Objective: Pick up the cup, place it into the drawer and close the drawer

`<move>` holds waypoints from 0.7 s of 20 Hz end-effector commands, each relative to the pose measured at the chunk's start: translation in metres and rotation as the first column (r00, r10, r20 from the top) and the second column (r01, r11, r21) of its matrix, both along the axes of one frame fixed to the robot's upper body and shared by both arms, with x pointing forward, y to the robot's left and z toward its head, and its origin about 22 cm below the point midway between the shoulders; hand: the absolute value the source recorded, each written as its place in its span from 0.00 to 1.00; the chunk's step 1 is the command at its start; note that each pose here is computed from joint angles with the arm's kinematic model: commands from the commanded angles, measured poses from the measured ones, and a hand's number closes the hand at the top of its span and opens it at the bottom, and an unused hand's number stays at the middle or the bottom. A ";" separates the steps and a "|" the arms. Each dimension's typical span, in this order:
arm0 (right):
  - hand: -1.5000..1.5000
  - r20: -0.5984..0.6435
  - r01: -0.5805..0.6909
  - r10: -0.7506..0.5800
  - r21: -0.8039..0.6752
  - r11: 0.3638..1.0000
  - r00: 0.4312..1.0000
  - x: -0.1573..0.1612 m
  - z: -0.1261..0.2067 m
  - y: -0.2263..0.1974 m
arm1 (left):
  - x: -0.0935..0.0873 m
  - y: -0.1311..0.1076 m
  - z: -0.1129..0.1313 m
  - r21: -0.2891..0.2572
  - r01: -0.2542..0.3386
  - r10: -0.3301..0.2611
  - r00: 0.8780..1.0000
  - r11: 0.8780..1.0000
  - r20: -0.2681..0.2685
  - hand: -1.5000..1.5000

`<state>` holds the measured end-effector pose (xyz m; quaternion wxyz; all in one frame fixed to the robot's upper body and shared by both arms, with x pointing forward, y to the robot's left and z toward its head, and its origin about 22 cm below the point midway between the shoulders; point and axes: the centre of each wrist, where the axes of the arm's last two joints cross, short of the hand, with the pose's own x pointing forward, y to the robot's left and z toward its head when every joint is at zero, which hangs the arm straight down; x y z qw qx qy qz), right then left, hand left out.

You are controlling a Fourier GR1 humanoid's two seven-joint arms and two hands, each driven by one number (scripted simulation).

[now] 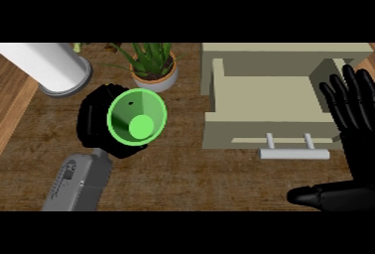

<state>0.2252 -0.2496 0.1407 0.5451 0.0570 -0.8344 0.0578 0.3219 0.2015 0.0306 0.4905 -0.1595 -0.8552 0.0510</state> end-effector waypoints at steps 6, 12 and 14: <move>0.00 0.030 0.006 -0.006 0.012 1.000 1.000 -0.008 0.005 0.004 | 0.030 -0.031 0.068 0.039 0.014 -0.016 0.999 0.999 0.039 1.00; 0.00 0.007 0.006 -0.006 0.000 1.000 1.000 -0.001 -0.007 -0.010 | 0.041 -0.097 0.130 0.109 0.004 -0.010 0.998 0.994 0.054 1.00; 0.00 -0.001 0.001 -0.001 -0.002 1.000 1.000 -0.004 -0.004 -0.015 | 0.062 -0.080 0.134 0.129 0.005 -0.008 1.000 0.992 0.024 1.00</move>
